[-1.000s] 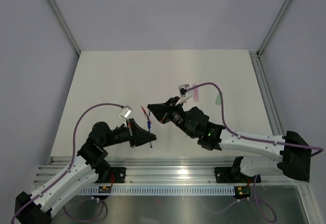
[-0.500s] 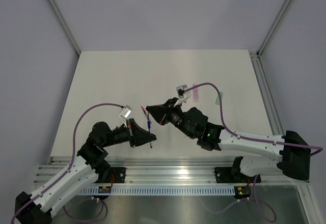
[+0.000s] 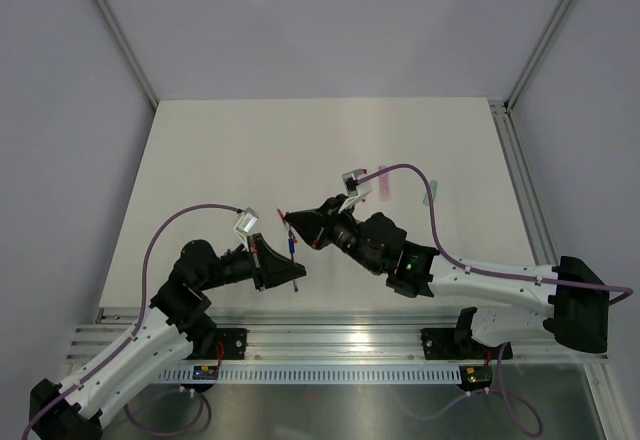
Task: Insert the pens into the pen caps
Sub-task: Insert the pen into the pen cap.
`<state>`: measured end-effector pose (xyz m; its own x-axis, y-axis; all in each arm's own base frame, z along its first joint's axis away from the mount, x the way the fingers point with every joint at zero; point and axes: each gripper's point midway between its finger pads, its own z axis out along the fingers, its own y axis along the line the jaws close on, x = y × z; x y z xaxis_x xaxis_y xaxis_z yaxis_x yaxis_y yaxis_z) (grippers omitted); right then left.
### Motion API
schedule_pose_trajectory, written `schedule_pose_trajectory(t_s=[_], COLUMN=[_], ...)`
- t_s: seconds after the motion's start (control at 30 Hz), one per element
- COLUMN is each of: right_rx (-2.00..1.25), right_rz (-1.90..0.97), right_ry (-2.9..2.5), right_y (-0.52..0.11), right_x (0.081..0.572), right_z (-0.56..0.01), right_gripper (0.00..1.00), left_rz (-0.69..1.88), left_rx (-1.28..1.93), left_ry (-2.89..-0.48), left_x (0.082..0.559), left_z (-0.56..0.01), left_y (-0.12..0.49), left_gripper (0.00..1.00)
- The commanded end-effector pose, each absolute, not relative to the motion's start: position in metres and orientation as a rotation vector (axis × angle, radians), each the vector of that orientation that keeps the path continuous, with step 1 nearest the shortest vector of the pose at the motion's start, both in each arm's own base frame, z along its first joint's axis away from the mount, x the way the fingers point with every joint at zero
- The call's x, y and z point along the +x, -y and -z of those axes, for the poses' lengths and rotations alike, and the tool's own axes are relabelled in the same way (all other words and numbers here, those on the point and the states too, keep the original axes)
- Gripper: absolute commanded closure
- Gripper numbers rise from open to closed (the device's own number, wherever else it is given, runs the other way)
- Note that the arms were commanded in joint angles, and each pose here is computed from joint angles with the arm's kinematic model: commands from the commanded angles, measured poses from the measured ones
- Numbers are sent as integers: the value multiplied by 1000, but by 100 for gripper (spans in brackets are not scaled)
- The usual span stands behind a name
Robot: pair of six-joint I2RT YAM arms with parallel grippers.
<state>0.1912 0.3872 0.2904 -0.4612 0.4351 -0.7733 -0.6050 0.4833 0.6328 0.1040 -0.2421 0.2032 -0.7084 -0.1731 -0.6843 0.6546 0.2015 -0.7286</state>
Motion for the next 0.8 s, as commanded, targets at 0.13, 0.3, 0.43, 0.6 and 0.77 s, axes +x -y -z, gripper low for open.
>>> schedule_pose_trajectory(t_s=[0.13, 0.3, 0.43, 0.6, 0.77], right_rx=[-192, -214, -222, -252, -315], right_rz=[-1251, -1238, -1234, -1238, -1244], right_ry=[-1610, -1627, -1628, -1638, -1702], right_y=[-389, -386, -380, -378, -389], right_x=[180, 175, 172, 167, 157], right_z=[-308, -299, -299, -297, -276], right_gripper=[100, 100, 100, 100, 100], left_rz=[1569, 1568, 1568, 1567, 1571], left_rx=[476, 478, 479, 479, 482], left_ry=[-1737, -1724, -1715, -1710, -1702], left_x=[106, 105, 105, 106, 106], left_z=[-220, -227, -230, -233, -238], left_y=[242, 241, 241, 241, 242], left_gripper=[100, 100, 100, 100, 100])
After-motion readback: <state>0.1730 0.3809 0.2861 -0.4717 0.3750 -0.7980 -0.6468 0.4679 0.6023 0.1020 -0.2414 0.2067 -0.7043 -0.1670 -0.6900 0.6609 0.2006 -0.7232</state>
